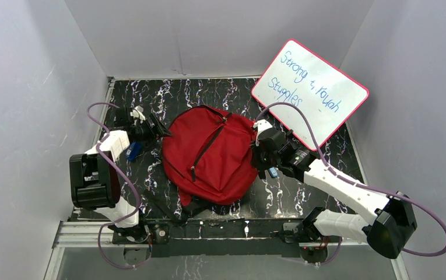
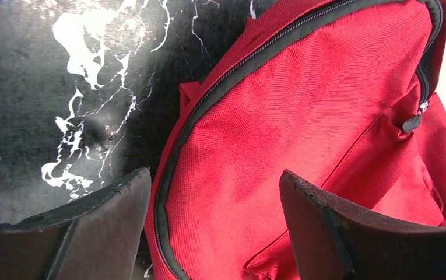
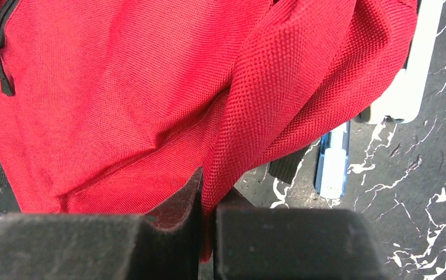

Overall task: Pack the student bag
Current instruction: Adjust the student bag at the center of the board.

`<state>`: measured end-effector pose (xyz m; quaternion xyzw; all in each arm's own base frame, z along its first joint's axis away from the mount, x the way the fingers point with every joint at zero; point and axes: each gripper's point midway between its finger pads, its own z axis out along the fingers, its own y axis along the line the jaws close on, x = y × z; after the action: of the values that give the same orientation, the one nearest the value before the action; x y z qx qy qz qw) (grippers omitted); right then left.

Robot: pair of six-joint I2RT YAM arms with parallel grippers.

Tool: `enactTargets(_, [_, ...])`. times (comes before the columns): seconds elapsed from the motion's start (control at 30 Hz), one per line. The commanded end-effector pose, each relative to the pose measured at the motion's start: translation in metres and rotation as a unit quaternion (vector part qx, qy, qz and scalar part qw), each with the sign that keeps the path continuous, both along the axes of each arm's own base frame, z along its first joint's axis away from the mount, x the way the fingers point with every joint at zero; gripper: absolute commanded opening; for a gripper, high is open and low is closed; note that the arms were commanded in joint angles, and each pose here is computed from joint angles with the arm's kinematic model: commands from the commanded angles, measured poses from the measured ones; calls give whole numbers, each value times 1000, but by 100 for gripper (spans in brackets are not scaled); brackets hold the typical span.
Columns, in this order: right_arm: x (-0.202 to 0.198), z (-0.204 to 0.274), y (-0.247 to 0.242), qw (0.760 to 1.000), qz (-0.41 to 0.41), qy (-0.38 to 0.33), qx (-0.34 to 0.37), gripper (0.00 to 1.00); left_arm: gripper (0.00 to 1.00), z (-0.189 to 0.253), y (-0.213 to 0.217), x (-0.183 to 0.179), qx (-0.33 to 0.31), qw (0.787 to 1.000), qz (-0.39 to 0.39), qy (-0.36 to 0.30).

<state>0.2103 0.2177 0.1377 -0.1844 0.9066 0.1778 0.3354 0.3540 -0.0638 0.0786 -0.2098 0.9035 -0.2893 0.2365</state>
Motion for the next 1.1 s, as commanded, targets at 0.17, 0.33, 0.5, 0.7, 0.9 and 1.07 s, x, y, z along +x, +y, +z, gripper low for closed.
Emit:
enactTargets(0.17, [2, 10, 5, 999, -1, -17, 32, 12, 76, -14, -13, -5, -39, 999, -34, -12])
enactTargets(0.33, [2, 7, 3, 999, -6, -18, 30, 13, 68, -17, -24, -10, -73, 996, -50, -12])
enactTargets(0.5, [2, 4, 6, 999, -5, -12, 34, 13, 61, -1, -38, -8, -111, 990, -80, -40])
enactTargets(0.7, [2, 1, 8, 999, -6, -8, 35, 13, 50, 3, -47, -14, -127, 986, -99, -43])
enactTargets(0.9, [3, 0, 8, 999, -7, -6, 33, 13, 17, 8, -50, -14, -135, 984, -106, -47])
enactTargets(1.07, [3, 10, 6, 999, -12, -12, 38, 13, 0, 44, -47, -6, -118, 984, -107, -83])
